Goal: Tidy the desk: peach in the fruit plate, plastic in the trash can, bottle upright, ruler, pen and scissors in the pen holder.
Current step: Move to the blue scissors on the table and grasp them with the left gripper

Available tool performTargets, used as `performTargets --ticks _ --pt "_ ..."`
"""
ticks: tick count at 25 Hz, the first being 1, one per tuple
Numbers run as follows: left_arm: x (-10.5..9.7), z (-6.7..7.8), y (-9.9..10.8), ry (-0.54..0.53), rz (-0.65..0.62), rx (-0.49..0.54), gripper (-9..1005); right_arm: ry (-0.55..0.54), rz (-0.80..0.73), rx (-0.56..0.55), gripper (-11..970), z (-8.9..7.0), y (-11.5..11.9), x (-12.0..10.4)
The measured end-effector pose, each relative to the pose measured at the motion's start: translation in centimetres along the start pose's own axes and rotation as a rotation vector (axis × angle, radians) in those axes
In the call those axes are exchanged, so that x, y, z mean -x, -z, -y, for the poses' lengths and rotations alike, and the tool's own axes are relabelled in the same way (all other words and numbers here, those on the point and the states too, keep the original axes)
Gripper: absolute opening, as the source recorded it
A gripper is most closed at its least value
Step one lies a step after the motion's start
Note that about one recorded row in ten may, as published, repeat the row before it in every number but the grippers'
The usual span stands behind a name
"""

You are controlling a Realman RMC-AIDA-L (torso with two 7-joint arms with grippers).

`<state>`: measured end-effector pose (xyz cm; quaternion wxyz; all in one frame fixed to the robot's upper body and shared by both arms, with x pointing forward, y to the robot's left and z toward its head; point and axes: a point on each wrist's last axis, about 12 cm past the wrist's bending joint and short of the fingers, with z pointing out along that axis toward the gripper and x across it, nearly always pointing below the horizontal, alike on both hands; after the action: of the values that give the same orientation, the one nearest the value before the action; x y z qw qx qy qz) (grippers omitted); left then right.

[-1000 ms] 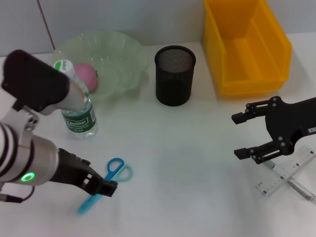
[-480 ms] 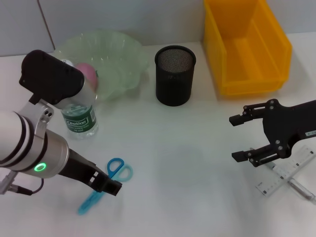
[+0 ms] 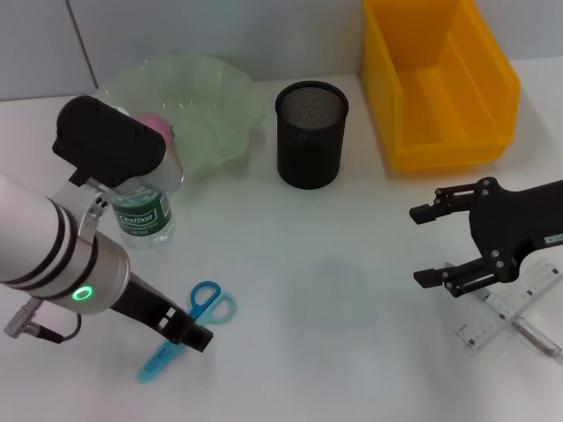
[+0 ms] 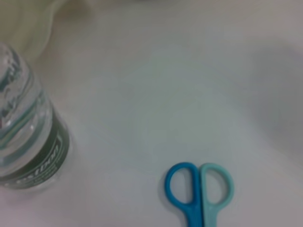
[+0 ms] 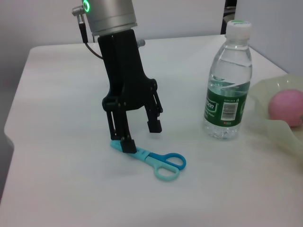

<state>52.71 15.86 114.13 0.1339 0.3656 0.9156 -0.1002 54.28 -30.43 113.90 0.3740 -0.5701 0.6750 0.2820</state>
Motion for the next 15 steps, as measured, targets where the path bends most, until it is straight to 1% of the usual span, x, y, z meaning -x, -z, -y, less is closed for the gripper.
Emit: performTargets --ticks 4,11,12,15 --pt "0.2 -0.3 -0.5 -0.001 -0.028 0.01 796 -0.002 -0.002 -0.004 814 0.0 0.0 -0.1" --pt "0.2 -0.3 -0.6 -0.003 -0.026 0.012 796 -0.004 -0.006 -0.016 814 0.0 0.1 -0.3" --pt "0.3 -0.4 -1.2 -0.012 -0.054 0.018 796 -0.004 -0.006 -0.017 814 0.1 0.0 -0.3" --pt "0.4 -0.4 -1.4 -0.014 -0.065 0.019 795 -0.005 -0.007 -0.021 814 0.1 0.0 -0.3"
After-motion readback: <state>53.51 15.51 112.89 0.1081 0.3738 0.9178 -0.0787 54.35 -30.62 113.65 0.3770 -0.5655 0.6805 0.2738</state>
